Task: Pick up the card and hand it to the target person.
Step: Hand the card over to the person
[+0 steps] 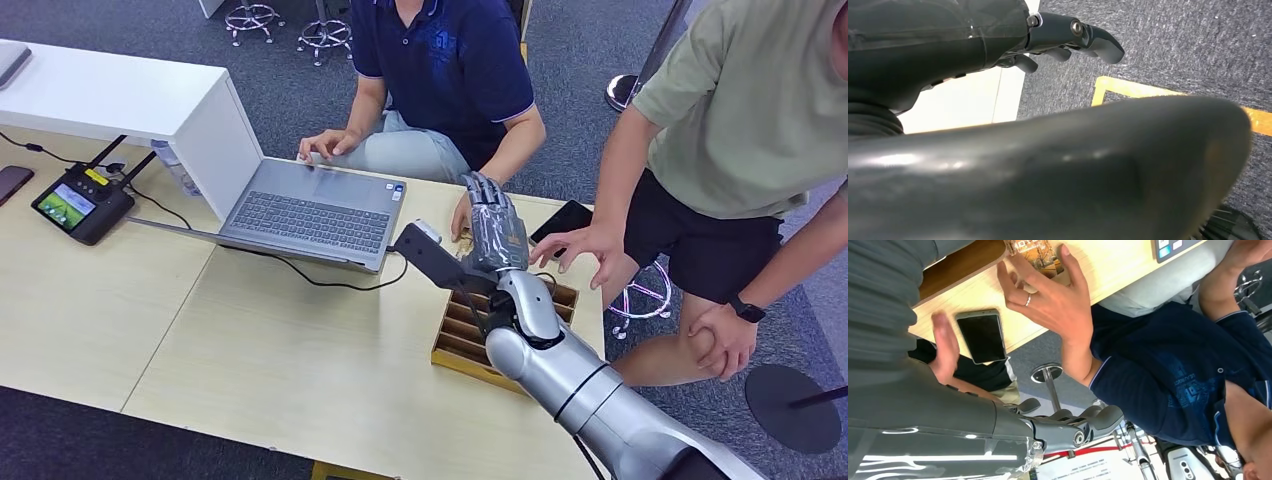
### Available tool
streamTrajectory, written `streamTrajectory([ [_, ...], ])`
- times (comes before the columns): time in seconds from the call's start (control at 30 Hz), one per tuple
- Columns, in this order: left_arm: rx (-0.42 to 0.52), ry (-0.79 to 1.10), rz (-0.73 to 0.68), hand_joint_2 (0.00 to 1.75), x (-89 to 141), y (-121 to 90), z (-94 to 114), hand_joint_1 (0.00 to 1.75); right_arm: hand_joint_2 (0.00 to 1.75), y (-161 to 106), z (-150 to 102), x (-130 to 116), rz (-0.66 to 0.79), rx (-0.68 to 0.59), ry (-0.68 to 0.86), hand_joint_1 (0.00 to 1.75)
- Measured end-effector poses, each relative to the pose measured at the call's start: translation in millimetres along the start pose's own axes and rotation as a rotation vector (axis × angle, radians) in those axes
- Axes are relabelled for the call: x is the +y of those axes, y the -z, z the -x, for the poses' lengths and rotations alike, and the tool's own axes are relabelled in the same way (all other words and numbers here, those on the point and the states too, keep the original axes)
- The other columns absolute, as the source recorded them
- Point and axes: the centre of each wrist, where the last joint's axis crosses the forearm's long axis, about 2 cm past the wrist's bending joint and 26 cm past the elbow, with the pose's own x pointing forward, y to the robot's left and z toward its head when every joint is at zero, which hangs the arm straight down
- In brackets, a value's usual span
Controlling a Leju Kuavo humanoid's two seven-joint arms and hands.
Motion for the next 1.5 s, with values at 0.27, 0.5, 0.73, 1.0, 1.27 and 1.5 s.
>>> streamTrajectory([
  [0.27, 0.007, -0.009, -0.002, 0.0, 0.1, 0.0, 0.2, 0.0, 1.75, -5.9, 6.8, -4.6, 0.012, 0.016, 0.0, 0.0],
  [0.5, 0.005, -0.01, -0.004, 0.0, 0.2, 0.1, 0.3, 0.0, 1.75, -11.5, 13.3, -8.1, 0.025, 0.021, -0.003, 0.0],
  [0.73, 0.008, -0.012, -0.006, 0.0, 0.3, 0.1, 0.4, 0.0, 1.75, -17.9, 23.2, -14.6, 0.052, 0.042, 0.013, 0.0],
  [1.0, 0.021, -0.019, -0.011, 0.0, 0.4, 0.1, 0.6, 0.0, 1.75, -27.2, 39.9, -23.6, 0.091, 0.086, 0.034, 0.0],
  [1.27, 0.03, -0.028, -0.013, 0.0, 0.4, 0.1, 1.0, 0.0, 1.75, -40.9, 70.2, -33.5, 0.156, 0.177, 0.105, 0.0],
  [1.5, 0.026, -0.031, -0.019, 0.0, 0.5, 0.2, 1.2, 0.0, 1.75, -57.6, 104.9, -46.8, 0.226, 0.282, 0.187, 0.0],
])
